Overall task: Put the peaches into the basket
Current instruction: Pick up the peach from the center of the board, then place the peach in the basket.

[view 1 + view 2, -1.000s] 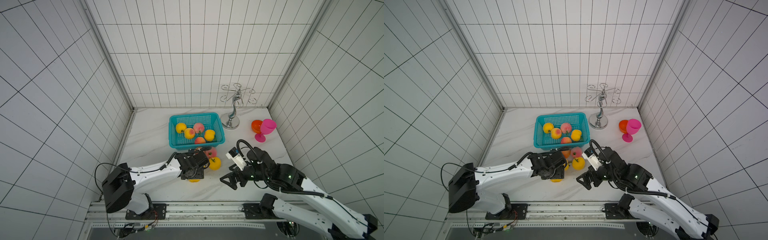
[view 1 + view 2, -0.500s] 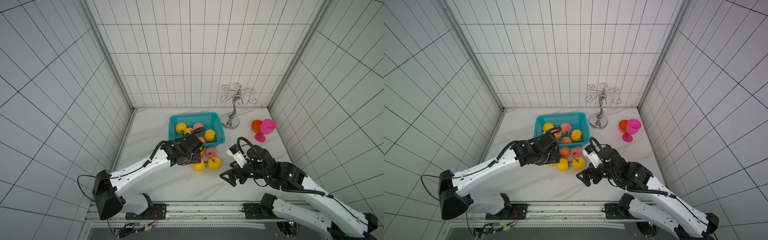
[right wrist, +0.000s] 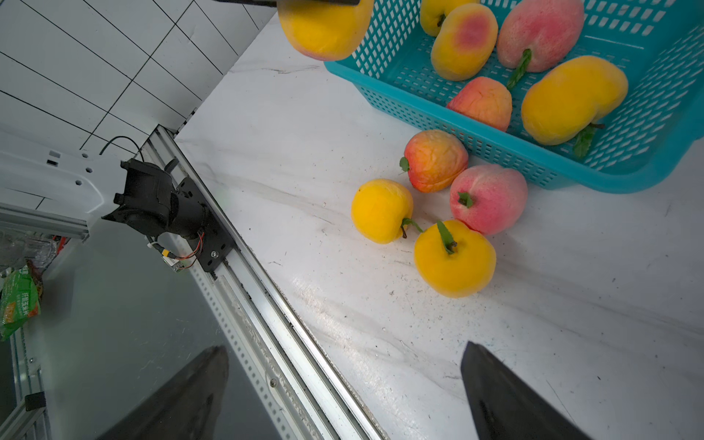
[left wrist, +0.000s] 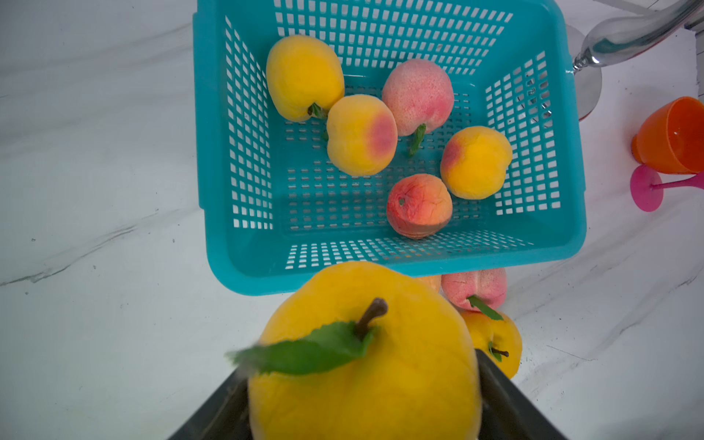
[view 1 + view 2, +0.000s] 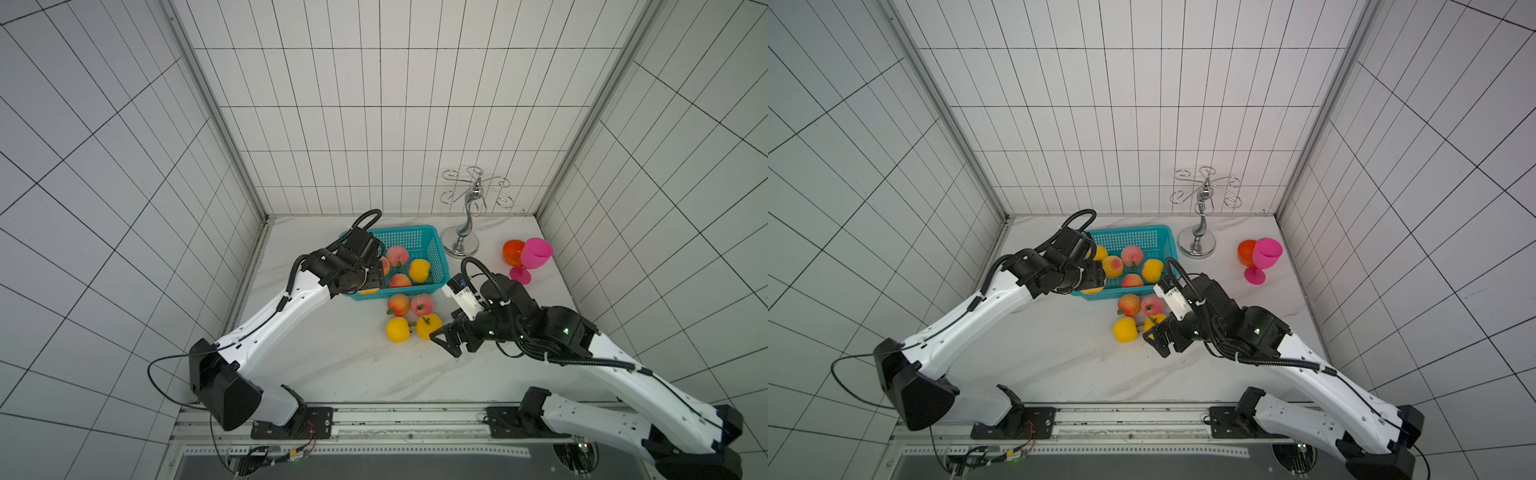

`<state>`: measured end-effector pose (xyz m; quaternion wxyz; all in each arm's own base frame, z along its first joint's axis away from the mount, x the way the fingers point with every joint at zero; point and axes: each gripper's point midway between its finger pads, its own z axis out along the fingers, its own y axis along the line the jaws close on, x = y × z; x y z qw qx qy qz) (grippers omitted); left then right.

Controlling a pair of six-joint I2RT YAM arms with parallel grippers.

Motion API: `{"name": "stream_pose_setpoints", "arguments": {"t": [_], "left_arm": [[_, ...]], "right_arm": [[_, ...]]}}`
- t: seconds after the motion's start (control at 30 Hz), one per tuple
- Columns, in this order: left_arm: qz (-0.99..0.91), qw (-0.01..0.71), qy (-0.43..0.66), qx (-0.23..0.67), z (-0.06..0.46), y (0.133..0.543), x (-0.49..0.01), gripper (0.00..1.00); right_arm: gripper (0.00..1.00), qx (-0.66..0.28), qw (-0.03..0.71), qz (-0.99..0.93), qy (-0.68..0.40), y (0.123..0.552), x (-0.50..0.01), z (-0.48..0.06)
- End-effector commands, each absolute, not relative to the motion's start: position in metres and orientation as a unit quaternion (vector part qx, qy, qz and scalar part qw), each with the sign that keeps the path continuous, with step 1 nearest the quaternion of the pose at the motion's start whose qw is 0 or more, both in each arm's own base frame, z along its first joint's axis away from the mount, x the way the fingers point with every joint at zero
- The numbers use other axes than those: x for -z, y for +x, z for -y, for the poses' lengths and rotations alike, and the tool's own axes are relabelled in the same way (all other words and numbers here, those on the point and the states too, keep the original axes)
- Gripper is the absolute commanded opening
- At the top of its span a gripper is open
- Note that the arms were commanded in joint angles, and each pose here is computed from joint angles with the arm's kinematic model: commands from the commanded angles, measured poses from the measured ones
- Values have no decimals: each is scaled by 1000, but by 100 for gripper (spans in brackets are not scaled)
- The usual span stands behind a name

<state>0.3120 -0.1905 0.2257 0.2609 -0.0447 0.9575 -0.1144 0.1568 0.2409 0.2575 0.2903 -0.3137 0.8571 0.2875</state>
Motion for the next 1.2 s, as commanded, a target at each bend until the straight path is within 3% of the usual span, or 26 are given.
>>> {"name": "stream_pose_setpoints", "arguments": {"t": [0.0, 0.5, 1.17], "left_arm": [[-953, 278, -25, 119, 191, 335, -232, 76], [-971, 225, -27, 76, 172, 422, -175, 76], [-981, 192, -34, 21, 160, 452, -116, 77]], "right_arm": [[99, -291, 317, -839, -334, 165, -279, -252], [99, -282, 301, -853, -321, 201, -278, -267], [99, -279, 283, -868, -298, 225, -270, -258]]}}
